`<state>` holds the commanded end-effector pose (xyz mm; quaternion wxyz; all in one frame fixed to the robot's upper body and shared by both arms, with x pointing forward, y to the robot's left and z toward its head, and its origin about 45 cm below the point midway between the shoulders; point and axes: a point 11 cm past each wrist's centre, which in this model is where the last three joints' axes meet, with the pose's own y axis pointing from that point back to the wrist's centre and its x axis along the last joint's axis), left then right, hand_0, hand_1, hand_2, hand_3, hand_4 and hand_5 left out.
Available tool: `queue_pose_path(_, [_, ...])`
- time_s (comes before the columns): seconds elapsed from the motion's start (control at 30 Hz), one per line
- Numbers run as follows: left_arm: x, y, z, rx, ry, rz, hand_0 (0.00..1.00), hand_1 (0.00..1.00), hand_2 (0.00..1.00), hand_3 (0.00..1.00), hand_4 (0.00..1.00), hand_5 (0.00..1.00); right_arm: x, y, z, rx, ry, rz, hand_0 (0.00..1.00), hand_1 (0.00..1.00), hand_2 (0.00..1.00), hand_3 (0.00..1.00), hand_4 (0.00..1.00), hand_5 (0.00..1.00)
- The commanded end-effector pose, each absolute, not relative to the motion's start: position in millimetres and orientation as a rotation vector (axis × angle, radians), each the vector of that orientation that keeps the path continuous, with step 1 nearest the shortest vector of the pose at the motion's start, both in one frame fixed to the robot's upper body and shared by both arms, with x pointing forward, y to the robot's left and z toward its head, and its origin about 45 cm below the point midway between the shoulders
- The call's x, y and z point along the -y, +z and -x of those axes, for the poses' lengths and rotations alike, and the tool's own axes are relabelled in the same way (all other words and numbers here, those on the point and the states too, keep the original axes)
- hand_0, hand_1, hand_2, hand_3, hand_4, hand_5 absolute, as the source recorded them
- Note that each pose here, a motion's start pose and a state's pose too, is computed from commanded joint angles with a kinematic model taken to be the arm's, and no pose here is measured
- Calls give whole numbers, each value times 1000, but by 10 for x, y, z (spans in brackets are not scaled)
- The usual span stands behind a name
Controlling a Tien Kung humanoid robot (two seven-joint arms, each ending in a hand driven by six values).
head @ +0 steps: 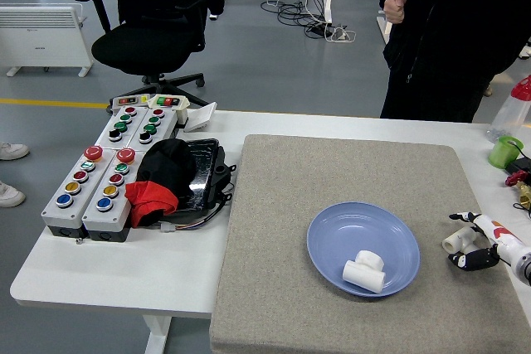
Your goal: Pick pipe place plate twice
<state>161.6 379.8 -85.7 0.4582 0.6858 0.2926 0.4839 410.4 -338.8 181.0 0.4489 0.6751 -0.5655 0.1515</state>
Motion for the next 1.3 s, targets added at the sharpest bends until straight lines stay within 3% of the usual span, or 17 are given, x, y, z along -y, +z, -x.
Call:
queue_pose_path(0.03, [-3796, -858, -1617, -721, 1192, -1689, 653, 633, 637, 553, 392, 998, 3391, 1803, -4111, 1404, 382, -1666, 765, 749, 770, 790, 707, 238])
queue_pose_path(0.2, [-3787, -862, -1615, -722, 1192, -1686, 653, 633, 637, 553, 392, 998, 3426, 1763, -4119, 1432, 384, -1645, 765, 749, 770, 790, 707, 238])
queue_pose_path(0.23, [-3786, -863, -1615, -722, 1192, -1686, 653, 633, 637, 554, 393, 998, 3430, 1761, -4119, 1436, 384, -1644, 454, 545, 591, 708, 510, 109])
queue_pose_path(0.4, [-3781, -864, -1615, -719, 1189, -1686, 653, 633, 637, 554, 393, 998, 3447, 1754, -4120, 1453, 381, -1644, 454, 545, 591, 708, 510, 109])
queue_pose_path(0.43, [-3781, -864, -1615, -719, 1188, -1686, 653, 633, 637, 553, 393, 998, 3448, 1754, -4120, 1455, 382, -1644, 354, 469, 552, 662, 483, 115])
queue_pose_path(0.83, [-3782, -863, -1619, -717, 1187, -1686, 653, 634, 637, 553, 394, 998, 3268, 1964, -4154, 1491, 483, -1694, 347, 462, 544, 635, 453, 115])
queue_pose_path(1.3, [-3792, -865, -1599, -722, 1183, -1693, 653, 634, 637, 553, 394, 998, 2016, 2444, -4121, 1234, 805, -1950, 357, 474, 543, 629, 448, 129])
